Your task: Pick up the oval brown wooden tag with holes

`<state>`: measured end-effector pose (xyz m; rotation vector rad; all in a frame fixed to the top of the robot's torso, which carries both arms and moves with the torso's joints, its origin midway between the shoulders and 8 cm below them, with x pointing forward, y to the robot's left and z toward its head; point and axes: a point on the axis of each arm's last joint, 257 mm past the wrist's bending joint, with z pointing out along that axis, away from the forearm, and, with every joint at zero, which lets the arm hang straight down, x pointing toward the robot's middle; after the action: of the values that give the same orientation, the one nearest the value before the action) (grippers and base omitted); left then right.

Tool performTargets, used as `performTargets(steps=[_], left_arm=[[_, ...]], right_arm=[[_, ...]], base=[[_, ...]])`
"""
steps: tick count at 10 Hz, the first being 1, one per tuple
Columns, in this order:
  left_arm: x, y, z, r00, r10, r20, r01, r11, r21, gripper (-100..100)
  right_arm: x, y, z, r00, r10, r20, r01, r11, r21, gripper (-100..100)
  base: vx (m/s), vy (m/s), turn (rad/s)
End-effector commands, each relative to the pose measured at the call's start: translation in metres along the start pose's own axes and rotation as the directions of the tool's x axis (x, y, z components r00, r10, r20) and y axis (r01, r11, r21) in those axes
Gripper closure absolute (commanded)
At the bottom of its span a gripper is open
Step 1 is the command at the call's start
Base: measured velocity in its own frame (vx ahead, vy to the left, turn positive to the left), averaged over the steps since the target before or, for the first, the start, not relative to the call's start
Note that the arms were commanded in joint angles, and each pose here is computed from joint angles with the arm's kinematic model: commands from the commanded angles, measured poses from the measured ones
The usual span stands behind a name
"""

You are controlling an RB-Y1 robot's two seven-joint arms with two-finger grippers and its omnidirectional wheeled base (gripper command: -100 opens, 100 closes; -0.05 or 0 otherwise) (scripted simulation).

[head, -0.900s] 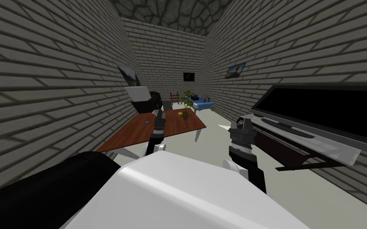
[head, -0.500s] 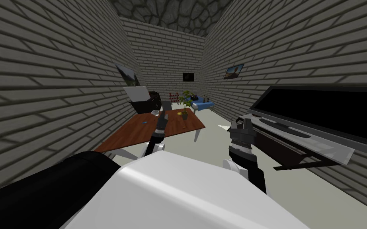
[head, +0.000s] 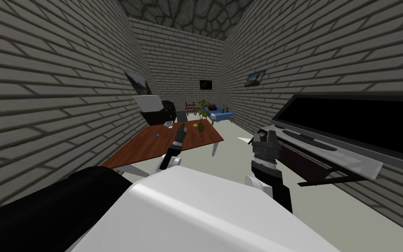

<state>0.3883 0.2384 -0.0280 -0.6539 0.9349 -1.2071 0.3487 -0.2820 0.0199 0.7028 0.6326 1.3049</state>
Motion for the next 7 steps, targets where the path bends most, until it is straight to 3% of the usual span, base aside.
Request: performTargets(steps=[1, 4, 7], left_arm=[[0.004, 0.017, 0.004, 1.0, -0.014, -0.017, 0.013, 0.999, -0.046, -100], [0.008, 0.036, 0.006, 0.999, -0.028, -0.03, 0.025, 0.994, -0.105, -100], [0.016, 0.073, 0.009, 0.997, -0.064, -0.047, 0.052, 0.976, -0.213, -100]], right_arm=[[0.0, 0.0, 0.0, 1.0, 0.0, 0.0, 0.0, 1.0, 0.0, 0], [0.0, 0.0, 0.0, 1.0, 0.0, 0.0, 0.0, 1.0, 0.0, 0], [0.0, 0.0, 0.0, 1.0, 0.0, 0.0, 0.0, 1.0, 0.0, 0]], base=[[0.024, -0.049, -0.023], [0.031, -0.043, -0.014], [0.038, -0.07, -0.023]])
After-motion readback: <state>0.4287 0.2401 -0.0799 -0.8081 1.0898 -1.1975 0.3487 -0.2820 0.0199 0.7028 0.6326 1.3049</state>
